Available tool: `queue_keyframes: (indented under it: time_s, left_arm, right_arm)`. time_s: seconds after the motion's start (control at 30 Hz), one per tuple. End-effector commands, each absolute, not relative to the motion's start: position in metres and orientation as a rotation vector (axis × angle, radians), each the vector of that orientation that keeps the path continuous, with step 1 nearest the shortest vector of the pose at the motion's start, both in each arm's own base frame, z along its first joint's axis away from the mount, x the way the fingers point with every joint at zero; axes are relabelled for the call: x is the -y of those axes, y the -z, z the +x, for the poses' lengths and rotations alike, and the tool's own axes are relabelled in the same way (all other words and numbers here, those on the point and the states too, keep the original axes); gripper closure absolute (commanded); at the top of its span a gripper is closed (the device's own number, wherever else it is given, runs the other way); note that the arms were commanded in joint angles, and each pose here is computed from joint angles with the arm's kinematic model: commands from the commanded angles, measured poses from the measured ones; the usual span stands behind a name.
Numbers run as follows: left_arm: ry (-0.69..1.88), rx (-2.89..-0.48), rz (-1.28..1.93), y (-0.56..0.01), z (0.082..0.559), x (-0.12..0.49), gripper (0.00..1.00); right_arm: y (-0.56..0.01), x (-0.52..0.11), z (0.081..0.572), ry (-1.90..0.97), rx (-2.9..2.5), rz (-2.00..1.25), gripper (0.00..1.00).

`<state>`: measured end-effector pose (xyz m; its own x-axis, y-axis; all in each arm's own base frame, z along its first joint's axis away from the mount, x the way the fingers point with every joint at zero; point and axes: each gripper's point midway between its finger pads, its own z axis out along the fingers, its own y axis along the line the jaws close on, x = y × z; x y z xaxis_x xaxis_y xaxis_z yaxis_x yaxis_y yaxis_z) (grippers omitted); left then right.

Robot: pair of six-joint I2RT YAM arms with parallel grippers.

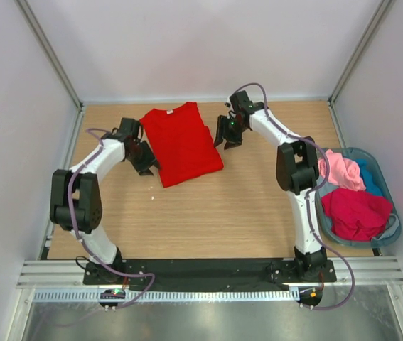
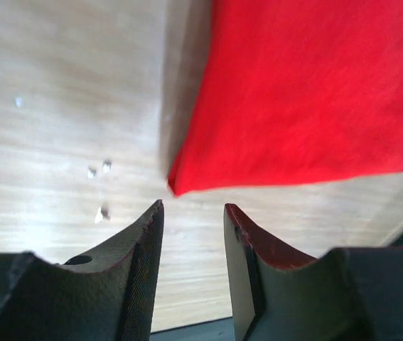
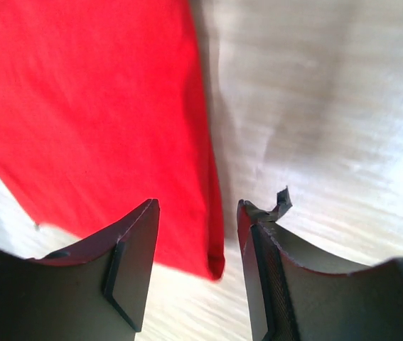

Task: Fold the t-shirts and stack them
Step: Fold the tshirt

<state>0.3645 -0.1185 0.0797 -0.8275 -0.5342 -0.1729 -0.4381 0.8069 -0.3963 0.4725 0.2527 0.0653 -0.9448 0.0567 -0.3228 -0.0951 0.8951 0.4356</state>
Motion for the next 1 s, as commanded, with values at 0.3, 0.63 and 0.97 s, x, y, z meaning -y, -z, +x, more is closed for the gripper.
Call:
queue_keyframes:
  time_s: [0.3,0.63,0.97]
  left_arm:
    - [0.611,-2.734,-0.637,-0.05,0.35,0.138,0.59]
    - [0.727,-2.774,-0.552,-0.041,0.341,0.15,0.66]
    - [0.733,-2.802,-0.549,-0.03,0.337,0.151,0.72]
  right_arm:
    - [-0.072,-0.263,0.429,-0.857,-2.745,-0.204,0.54]
    - [-0.064,-0.263,0.415,-0.913,-2.737,-0.152,0.63]
    - [-0.051,-0.263,0.412,-0.921,-2.755,-0.145,0.63]
